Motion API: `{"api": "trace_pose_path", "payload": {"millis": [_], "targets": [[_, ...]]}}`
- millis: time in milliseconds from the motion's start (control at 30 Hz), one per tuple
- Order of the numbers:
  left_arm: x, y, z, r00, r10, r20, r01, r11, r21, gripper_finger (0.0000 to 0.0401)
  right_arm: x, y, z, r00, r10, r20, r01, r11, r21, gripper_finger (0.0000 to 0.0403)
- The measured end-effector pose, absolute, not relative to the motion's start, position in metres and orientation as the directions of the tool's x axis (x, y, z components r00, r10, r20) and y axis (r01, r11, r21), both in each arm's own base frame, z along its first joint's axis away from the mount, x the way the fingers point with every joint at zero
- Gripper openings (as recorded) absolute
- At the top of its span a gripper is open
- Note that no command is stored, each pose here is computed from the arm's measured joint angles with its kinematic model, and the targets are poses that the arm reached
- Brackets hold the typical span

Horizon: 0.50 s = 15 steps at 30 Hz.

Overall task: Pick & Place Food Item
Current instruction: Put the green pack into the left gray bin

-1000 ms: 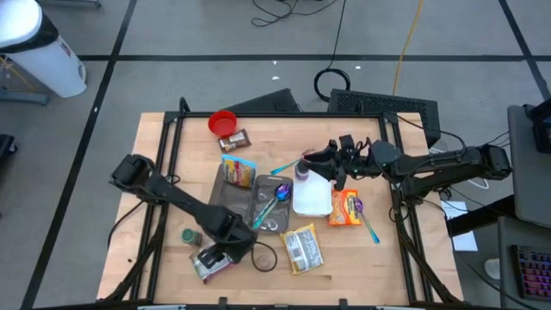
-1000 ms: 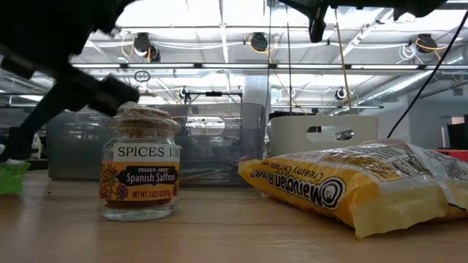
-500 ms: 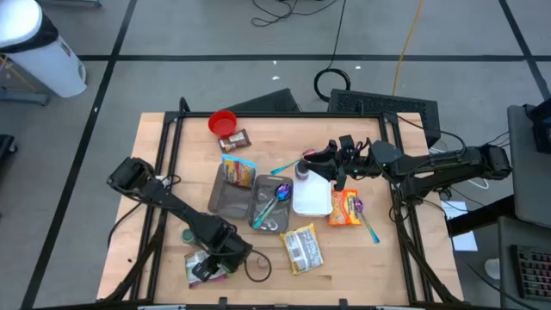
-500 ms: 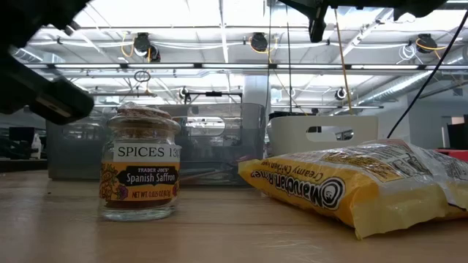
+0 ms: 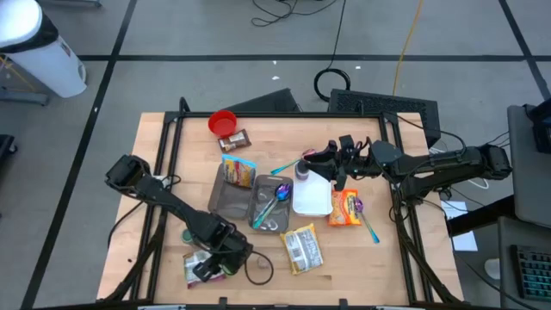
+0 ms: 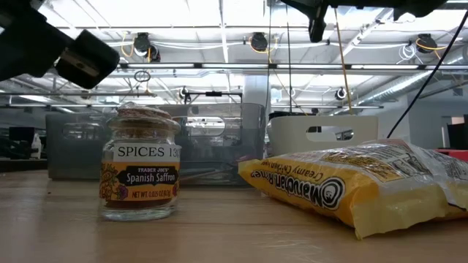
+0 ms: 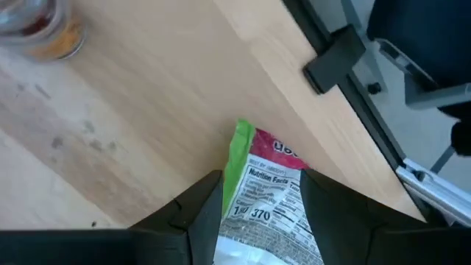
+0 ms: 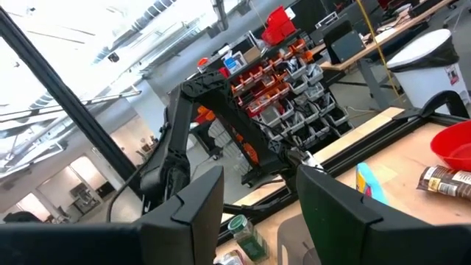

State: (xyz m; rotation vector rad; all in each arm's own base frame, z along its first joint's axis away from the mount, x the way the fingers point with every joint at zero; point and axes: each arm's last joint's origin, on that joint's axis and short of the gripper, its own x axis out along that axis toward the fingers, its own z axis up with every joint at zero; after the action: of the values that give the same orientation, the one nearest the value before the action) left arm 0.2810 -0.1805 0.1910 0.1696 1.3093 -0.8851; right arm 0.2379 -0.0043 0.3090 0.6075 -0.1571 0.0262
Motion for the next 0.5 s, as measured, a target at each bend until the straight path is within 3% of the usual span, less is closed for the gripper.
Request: {"api": "trace_pose_path", "payload": {"millis": [500], "targets": [[0.298,-0.158,0.185,-0.002,-0.505,-0.863,0.613,0.681,-0.4,0.0191,0.238,-0.001,0.309,0.984,0.089,0.154,-0.163,0.794,0.586,0.0164]]}}
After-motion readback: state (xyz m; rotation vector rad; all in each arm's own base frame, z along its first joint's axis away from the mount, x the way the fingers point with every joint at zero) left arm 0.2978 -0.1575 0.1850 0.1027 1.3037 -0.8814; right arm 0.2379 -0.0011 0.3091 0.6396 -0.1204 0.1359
